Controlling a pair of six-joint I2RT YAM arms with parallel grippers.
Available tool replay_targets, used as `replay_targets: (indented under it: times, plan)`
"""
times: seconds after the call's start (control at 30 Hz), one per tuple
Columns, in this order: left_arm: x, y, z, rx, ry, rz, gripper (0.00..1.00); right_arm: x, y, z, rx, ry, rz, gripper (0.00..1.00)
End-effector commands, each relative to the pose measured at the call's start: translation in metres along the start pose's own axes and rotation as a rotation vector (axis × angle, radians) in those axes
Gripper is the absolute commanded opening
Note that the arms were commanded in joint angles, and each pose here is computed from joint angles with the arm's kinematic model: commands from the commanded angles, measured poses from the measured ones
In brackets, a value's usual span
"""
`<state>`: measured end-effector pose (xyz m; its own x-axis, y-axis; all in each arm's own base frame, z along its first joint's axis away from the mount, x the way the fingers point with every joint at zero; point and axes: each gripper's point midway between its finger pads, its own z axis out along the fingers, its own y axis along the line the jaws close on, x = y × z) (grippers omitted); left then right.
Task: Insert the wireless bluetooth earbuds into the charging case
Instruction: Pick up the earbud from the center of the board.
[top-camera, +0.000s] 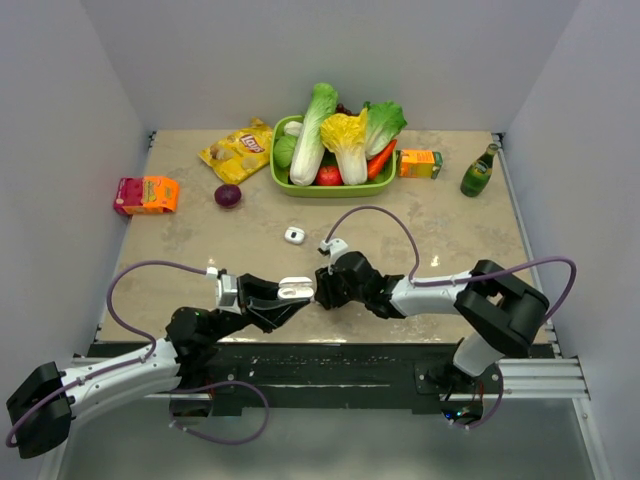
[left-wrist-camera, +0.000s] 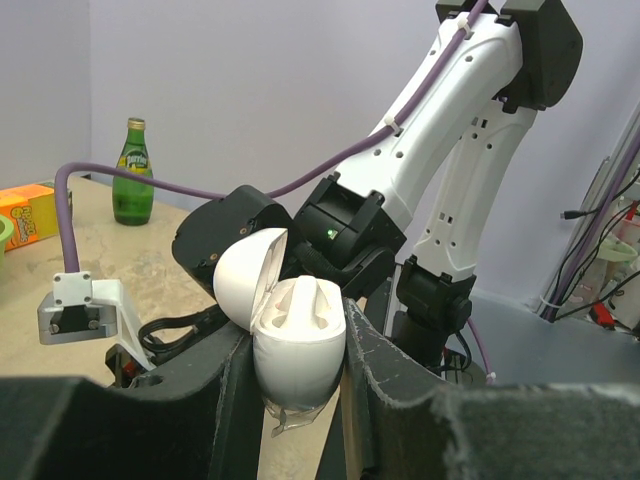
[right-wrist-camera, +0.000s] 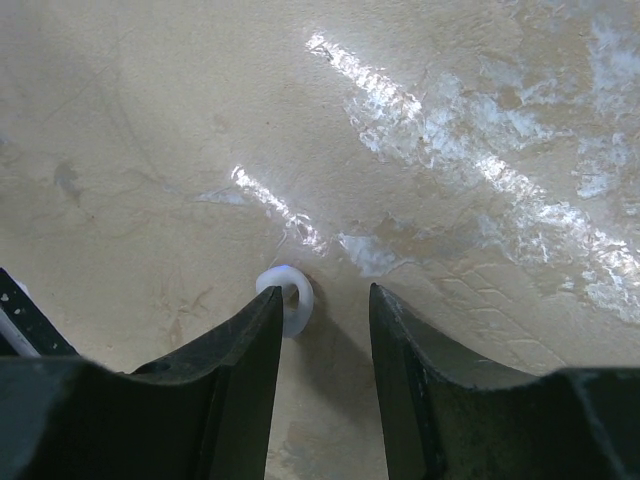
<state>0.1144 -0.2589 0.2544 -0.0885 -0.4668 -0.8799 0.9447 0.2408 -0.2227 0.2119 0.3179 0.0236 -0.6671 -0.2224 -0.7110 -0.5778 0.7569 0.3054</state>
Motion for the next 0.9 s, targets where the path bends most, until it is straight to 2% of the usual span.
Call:
replay_targets:
  times: [0.0,0.3,0.43,0.73,0.87]
  plan:
    - [0.037,0.007,-0.024,-0.021,0.067,-0.007,0.0,0.007,0.002,0.004,-0.019,0.016,-0.02,0.44]
    - [0.038,0.006,-0.024,-0.016,0.07,-0.015,0.0,0.015,0.006,0.007,-0.041,0.041,-0.023,0.43]
    - [0.039,0.006,-0.025,-0.016,0.071,-0.015,0.0,0.017,0.009,0.006,-0.051,0.044,-0.025,0.4]
    - [0.039,0.006,-0.025,-0.015,0.07,-0.018,0.0,0.017,0.014,0.003,-0.068,0.037,-0.028,0.24]
    - [0.039,0.006,-0.025,-0.014,0.072,-0.019,0.0,0.016,0.013,0.003,-0.062,0.027,-0.022,0.09]
